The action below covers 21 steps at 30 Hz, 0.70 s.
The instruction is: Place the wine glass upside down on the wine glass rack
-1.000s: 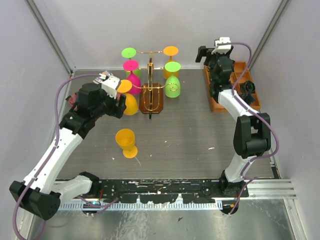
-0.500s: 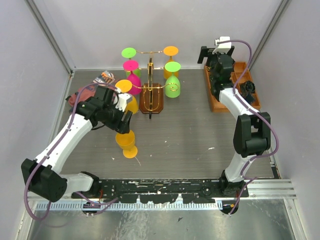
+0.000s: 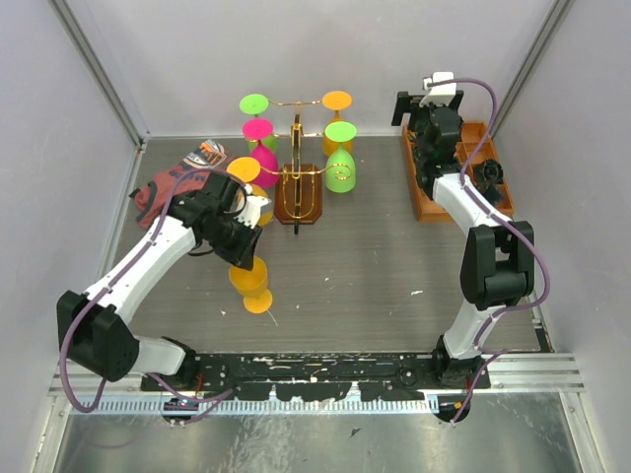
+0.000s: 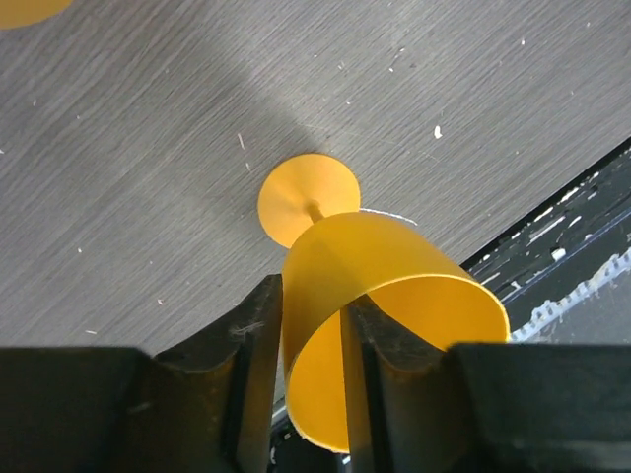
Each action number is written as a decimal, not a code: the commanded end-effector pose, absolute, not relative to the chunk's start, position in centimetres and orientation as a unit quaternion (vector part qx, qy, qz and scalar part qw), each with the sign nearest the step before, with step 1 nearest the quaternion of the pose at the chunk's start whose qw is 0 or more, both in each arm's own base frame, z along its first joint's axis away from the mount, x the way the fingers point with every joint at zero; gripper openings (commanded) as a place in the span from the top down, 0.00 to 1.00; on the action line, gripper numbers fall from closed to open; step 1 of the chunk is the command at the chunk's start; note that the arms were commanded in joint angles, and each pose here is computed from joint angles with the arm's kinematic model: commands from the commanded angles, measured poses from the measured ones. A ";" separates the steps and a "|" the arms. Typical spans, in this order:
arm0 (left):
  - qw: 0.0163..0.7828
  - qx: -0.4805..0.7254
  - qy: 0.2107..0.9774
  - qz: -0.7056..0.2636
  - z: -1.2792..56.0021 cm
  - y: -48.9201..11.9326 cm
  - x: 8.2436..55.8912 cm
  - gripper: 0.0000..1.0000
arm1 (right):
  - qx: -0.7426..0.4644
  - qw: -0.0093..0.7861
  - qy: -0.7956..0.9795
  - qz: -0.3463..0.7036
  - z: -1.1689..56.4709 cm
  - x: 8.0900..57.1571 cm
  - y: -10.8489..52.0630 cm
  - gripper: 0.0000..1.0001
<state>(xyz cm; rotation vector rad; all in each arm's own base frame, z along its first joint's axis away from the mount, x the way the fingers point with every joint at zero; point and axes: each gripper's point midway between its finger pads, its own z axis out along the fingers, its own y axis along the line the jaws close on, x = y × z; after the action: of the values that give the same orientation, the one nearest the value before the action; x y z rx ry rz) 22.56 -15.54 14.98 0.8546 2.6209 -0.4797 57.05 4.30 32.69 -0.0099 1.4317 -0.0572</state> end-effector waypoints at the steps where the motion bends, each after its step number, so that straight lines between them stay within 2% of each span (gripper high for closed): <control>1: 0.162 0.308 0.924 -0.161 15.0 -15.5 22.6 0.71 | 0.002 0.785 0.618 -0.039 36.7 55.9 3.4 0.00; 5: 0.190 0.310 0.916 -0.167 16.0 -15.9 23.3 0.90 | 0.004 0.787 0.615 -0.045 36.9 55.5 3.1 0.00; 7: 0.214 0.313 0.909 -0.174 17.0 -16.3 23.9 0.94 | 0.006 0.787 0.615 -0.048 37.0 55.4 3.0 0.00; 10: 0.263 0.324 0.888 -0.192 19.5 -17.5 25.2 0.96 | 0.007 0.787 0.615 -0.049 37.0 55.3 2.9 0.00; 14: 0.363 0.352 0.829 -0.240 25.8 -20.1 27.2 0.98 | 0.007 0.787 0.615 -0.046 37.2 55.2 3.0 0.00; 17: 0.461 0.381 0.756 -0.267 32.1 -21.7 28.1 0.96 | 0.005 0.785 0.618 -0.044 37.4 55.3 3.0 0.00; 21: 0.555 0.412 0.667 -0.278 38.6 -22.7 28.0 0.92 | 0.005 0.782 0.622 -0.037 38.1 55.3 3.1 0.01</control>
<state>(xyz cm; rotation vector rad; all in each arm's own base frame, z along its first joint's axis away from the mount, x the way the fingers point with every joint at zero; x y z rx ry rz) 28.20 -20.81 29.48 0.9095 1.9811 -0.6191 56.64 3.67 31.81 -0.0127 1.4579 -0.0889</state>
